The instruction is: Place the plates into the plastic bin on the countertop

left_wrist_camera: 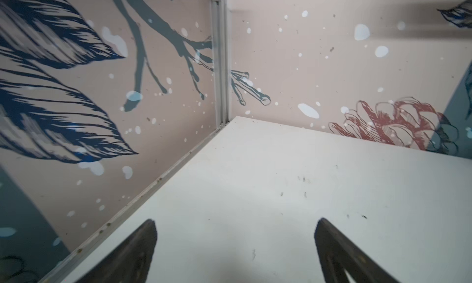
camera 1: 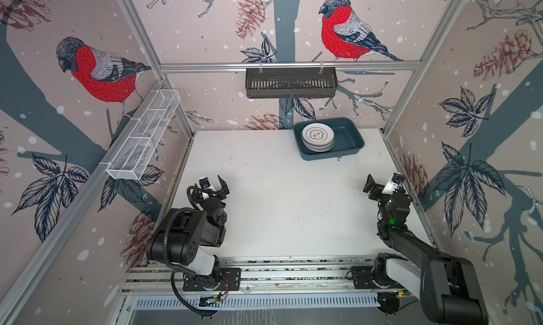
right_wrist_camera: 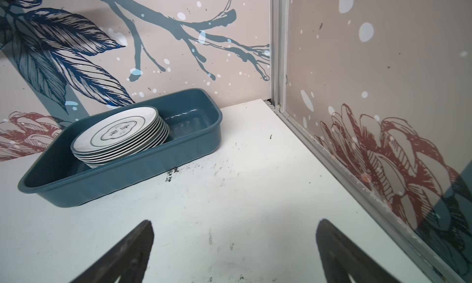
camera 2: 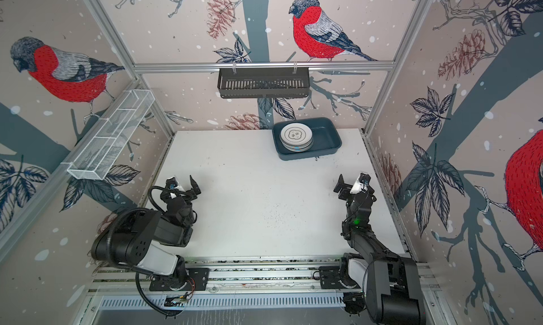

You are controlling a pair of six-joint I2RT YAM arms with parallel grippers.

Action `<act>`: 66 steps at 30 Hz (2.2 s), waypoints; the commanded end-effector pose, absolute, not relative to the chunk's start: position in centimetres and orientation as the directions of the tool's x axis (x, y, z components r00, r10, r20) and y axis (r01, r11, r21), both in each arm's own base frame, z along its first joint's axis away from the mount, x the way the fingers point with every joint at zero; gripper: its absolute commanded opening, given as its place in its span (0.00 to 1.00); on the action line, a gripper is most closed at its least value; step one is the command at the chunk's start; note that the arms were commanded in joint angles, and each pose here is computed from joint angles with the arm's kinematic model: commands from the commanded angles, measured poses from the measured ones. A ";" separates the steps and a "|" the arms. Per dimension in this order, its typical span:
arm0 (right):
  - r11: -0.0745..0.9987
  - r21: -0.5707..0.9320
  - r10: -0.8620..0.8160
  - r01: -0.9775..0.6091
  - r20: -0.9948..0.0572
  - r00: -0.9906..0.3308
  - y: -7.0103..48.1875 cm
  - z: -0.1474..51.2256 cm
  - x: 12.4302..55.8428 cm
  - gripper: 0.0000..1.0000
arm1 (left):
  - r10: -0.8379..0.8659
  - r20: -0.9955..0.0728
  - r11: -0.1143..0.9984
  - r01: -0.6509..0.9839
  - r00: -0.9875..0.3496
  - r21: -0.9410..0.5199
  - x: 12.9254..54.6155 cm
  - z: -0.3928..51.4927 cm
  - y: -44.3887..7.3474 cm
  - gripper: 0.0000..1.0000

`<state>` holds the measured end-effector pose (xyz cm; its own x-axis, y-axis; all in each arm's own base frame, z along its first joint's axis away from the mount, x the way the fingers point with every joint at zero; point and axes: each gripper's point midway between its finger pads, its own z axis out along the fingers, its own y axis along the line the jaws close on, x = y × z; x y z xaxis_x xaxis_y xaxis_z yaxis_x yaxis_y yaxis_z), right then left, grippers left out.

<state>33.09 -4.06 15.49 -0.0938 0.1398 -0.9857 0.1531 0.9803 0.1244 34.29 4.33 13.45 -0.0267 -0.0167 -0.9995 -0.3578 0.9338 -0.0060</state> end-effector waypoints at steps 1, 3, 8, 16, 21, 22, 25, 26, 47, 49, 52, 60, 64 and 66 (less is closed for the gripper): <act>0.982 0.127 0.127 0.141 -0.992 0.009 -3.9 17.3 33.1 1.00 | -0.021 -1.000 0.953 -0.302 -0.015 -0.015 35.0 14.1 3.5 0.96; 0.975 0.138 0.134 0.176 -0.990 0.033 -4.5 17.1 33.0 1.00 | -0.066 -0.998 0.942 -0.329 -0.003 -0.062 34.7 13.8 4.5 0.96; 0.986 0.106 0.100 0.132 -0.994 0.051 -3.6 16.5 33.2 1.00 | -0.070 -0.997 0.946 -0.315 0.021 -0.073 34.4 14.1 4.7 0.96; 0.992 0.062 0.058 0.112 -0.998 0.039 -2.5 15.3 33.8 1.00 | -0.071 -0.997 0.945 -0.319 0.019 -0.073 34.5 14.1 4.8 0.96; 0.991 0.048 0.043 0.125 -0.998 0.040 -2.3 14.8 33.8 1.00 | -0.069 -0.997 0.945 -0.319 0.016 -0.071 34.5 14.1 4.7 0.96; 0.991 0.049 0.044 0.128 -0.998 0.035 -2.4 14.7 33.9 1.00 | -0.069 -0.997 0.944 -0.323 0.015 -0.070 34.5 14.0 4.8 0.96; 0.991 0.050 0.049 0.120 -0.999 0.013 -2.3 14.4 34.5 1.00 | -0.066 -0.998 0.945 -0.322 0.011 -0.066 34.6 14.0 4.7 0.96; 0.991 0.049 0.049 0.123 -0.999 0.006 -2.4 14.3 34.7 1.00 | -0.065 -0.998 0.945 -0.322 0.007 -0.063 34.7 14.0 4.7 0.96; 0.997 0.032 0.040 0.068 -0.993 -0.108 -1.6 12.7 37.5 0.99 | -0.035 -0.996 0.956 -0.293 -0.081 -0.010 37.1 13.0 3.8 0.97; 0.997 0.033 0.040 0.070 -0.993 -0.109 -1.6 12.7 37.5 0.99 | -0.036 -0.996 0.956 -0.292 -0.081 -0.010 37.1 13.0 3.7 0.96; 0.997 0.033 0.040 0.068 -0.993 -0.108 -1.6 12.7 37.5 1.00 | -0.036 -0.996 0.957 -0.291 -0.080 -0.011 37.0 13.1 3.7 0.96; 0.996 0.017 0.024 0.083 -0.996 -0.089 -1.5 13.1 37.0 1.00 | -0.029 -0.997 0.957 -0.291 -0.068 -0.008 36.7 13.3 3.6 0.96; 0.996 0.017 0.024 0.082 -0.996 -0.089 -1.4 13.1 37.0 1.00 | -0.028 -0.997 0.956 -0.293 -0.066 -0.007 36.7 13.3 3.7 0.96; 0.996 0.017 0.024 0.082 -0.996 -0.088 -1.4 13.1 37.0 1.00 | -0.027 -0.997 0.957 -0.291 -0.066 -0.007 36.7 13.4 3.6 0.96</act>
<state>36.93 -1.27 12.14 -0.1246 0.0300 -0.9918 0.0722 0.9972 0.0211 36.67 3.59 12.30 -0.1069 -0.0362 -0.9936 -0.2915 0.9566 -0.0035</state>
